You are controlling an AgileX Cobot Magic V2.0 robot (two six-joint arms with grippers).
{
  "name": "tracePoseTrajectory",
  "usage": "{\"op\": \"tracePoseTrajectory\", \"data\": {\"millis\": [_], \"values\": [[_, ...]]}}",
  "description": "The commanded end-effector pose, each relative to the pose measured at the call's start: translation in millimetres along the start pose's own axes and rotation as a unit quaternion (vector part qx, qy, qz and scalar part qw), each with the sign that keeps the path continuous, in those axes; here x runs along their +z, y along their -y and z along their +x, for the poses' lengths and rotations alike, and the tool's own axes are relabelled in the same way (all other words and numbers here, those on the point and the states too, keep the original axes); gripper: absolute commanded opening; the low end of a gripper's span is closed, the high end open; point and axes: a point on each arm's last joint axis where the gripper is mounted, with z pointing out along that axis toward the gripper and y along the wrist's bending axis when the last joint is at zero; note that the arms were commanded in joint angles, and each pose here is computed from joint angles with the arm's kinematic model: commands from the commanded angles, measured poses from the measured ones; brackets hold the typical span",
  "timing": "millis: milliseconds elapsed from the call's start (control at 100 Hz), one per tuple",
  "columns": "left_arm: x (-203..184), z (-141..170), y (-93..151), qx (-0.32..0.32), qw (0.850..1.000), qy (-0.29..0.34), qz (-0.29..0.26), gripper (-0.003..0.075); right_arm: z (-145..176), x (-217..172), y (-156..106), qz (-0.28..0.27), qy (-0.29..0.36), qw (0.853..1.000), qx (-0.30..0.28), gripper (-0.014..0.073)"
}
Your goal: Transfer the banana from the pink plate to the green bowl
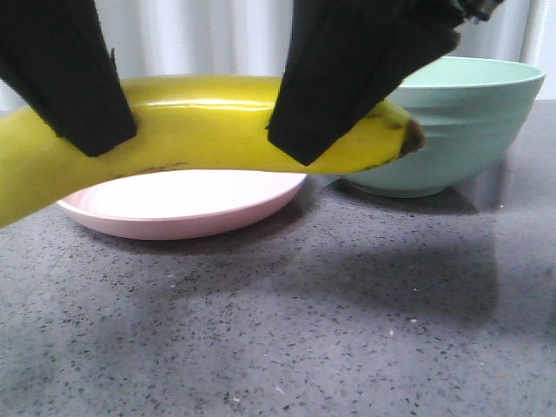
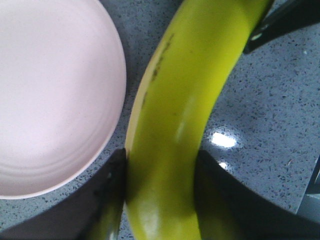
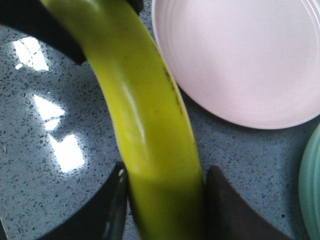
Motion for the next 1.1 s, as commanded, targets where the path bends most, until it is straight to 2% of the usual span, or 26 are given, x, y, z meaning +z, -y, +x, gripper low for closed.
{"op": "tracePoseTrajectory", "data": {"millis": [0, 250, 370, 470, 590, 770, 880, 1090], "values": [[-20.0, -7.6, 5.1, -0.027, 0.998, 0.056, 0.014, 0.0267, -11.0, -12.5, 6.1, 0.021, 0.043, 0.999, 0.014, -0.008], [-32.4, -9.8, 4.1, -0.03, 0.997, 0.075, 0.004, 0.0466, -10.6, -12.8, 6.4, 0.022, 0.04, 0.999, 0.012, -0.008], [-48.9, -16.8, 0.9, -0.028, 0.995, 0.093, -0.011, 0.0525, -10.4, -12.8, 7.0, 0.026, 0.039, 0.999, 0.009, -0.008], [-61.2, -19.6, -2.7, -0.028, 0.995, 0.096, -0.03, 0.0528, -9.4, -15.2, 9.5, 0.037, 0.037, 0.999, 0.003, -0.0079], [-70.8, -21.2, -4.7, -0.033, 0.994, 0.1, -0.042, 0.0528, -10.7, -23.4, 20.6, 0.055, 0.047, 0.997, 0.035, -0.0079], [-84.9, -24.7, -5.1, -0.032, 0.988, 0.143, -0.051, 0.0528, -17.1, -46.2, 39.1, 0.086, 0.078, 0.991, 0.068, -0.0079], [-91.8, -27.3, -6.3, -0.03, 0.986, 0.155, -0.059, 0.0528, -16.8, -55.5, 51.4, 0.106, 0.075, 0.988, 0.085, -0.0079], [-94.8, -28.9, -6.8, -0.029, 0.984, 0.166, -0.062, 0.0528, 3.2, -63.3, 89.2, 0.18, 0.059, 0.968, 0.165, -0.008]]}}
